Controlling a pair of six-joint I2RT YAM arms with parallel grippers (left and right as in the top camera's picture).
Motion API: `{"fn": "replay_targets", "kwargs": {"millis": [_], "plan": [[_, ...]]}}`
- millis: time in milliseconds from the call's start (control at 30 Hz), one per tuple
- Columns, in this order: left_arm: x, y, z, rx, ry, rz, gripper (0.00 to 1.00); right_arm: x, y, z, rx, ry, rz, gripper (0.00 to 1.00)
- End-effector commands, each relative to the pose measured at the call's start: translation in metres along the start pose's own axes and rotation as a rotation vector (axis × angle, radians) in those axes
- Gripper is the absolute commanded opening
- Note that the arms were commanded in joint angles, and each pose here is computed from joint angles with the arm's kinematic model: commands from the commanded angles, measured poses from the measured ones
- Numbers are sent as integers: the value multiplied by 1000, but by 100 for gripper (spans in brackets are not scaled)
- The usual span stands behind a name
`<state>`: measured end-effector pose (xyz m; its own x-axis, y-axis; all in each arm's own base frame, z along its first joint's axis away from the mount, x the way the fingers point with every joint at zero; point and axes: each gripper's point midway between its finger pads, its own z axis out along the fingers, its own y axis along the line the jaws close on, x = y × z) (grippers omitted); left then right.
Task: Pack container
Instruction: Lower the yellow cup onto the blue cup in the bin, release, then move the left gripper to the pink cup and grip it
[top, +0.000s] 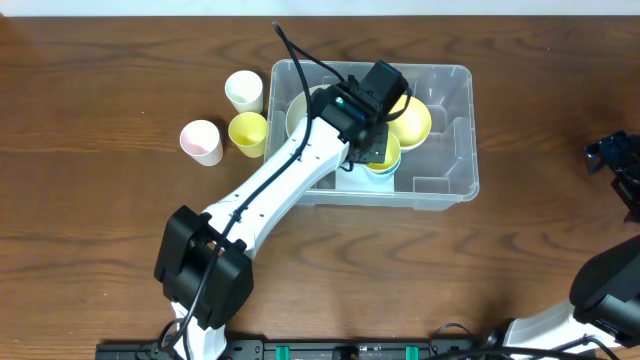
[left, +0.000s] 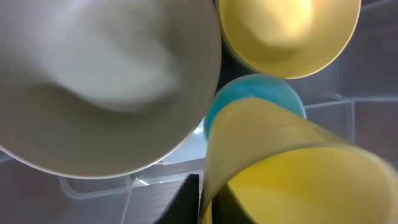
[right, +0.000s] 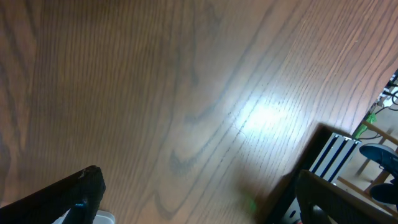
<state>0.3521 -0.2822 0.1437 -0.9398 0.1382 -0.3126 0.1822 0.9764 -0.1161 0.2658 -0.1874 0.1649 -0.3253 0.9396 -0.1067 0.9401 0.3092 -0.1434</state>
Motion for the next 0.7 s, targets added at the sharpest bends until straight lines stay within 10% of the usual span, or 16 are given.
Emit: {"fn": "replay_targets", "kwargs": {"millis": [0,167,267,667], "plan": [[-6,-2,-4,5,-18,13,17,-2,-2,1,10,-5,16,99],[-7,-1,-4,2,-21,13,57,-2,-2,1,11,-5,16,99],[-13,4,-6,4,-35,12,98,-2,-2,1,10,-5,16,99],[-53,163,-105,-166,-215,-451,98,-2,-2,1,11,-5,16,99]]}}
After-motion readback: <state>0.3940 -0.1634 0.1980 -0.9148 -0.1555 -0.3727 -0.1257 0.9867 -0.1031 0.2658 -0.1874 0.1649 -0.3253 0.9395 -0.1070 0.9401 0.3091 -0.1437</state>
